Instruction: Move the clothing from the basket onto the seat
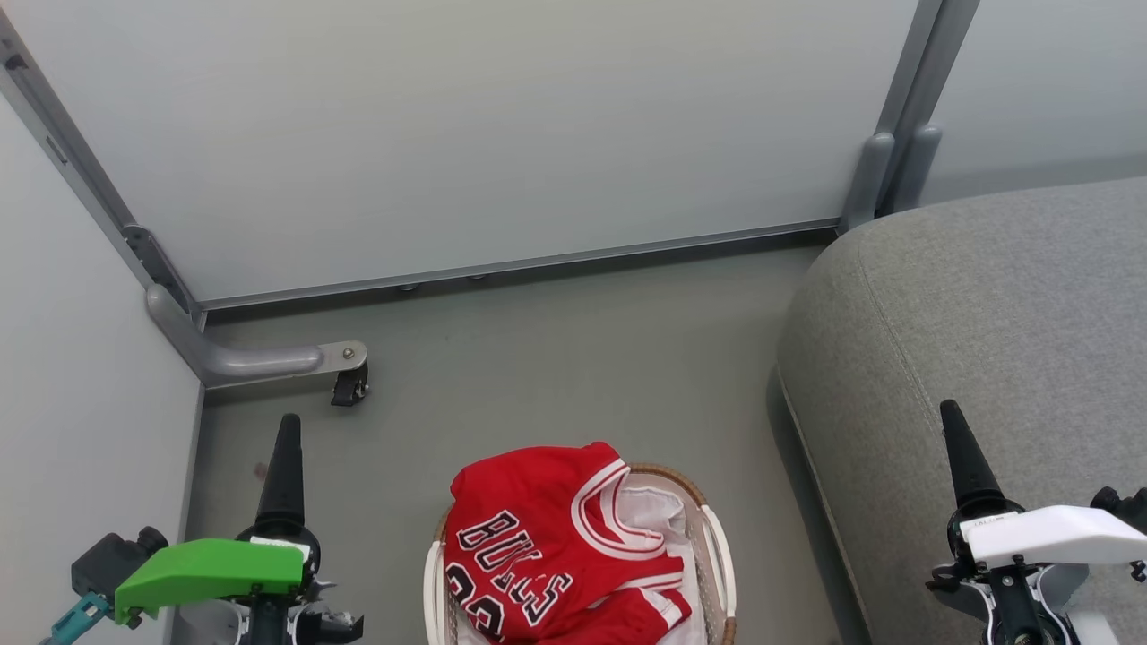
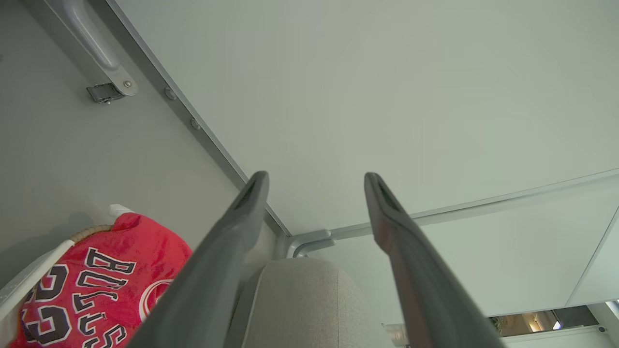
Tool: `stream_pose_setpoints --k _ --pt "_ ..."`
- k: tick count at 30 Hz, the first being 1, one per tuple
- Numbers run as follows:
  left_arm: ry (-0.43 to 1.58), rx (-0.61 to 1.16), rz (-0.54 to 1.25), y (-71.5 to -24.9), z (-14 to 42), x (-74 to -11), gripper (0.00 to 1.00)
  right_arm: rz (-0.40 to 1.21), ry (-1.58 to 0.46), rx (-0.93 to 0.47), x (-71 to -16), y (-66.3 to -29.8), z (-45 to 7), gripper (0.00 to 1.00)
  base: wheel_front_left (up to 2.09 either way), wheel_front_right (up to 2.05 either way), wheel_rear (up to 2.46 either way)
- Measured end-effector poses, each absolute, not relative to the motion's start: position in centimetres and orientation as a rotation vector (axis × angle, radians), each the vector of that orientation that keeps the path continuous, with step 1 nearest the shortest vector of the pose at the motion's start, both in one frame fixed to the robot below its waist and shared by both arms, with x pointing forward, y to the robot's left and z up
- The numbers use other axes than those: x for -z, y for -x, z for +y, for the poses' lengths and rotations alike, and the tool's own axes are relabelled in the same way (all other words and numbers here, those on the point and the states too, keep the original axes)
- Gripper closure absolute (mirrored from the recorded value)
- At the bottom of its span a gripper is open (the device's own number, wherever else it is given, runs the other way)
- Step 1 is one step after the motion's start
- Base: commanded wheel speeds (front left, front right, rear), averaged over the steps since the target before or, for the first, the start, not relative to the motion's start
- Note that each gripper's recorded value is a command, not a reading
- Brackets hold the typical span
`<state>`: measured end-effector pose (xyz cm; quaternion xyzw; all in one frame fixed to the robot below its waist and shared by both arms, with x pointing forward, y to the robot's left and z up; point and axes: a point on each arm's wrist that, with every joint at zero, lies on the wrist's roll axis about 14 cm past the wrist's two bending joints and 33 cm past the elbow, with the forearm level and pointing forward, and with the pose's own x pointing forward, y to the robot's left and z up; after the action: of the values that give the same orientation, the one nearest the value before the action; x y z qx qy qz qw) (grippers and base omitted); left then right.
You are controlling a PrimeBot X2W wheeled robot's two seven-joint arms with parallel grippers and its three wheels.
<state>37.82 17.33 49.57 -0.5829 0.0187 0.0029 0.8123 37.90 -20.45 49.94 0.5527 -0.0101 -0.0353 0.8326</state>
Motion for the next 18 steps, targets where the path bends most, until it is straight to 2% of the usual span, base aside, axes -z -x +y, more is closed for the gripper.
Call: stream_pose_setpoints --k 18 --pt "0.917 0.028 0.024 -37.53 16.44 -50.06 0.00 -0.035 -0.809 0.049 -50.58 -37.58 -20.12 0.00 0.00 0.00 0.00"
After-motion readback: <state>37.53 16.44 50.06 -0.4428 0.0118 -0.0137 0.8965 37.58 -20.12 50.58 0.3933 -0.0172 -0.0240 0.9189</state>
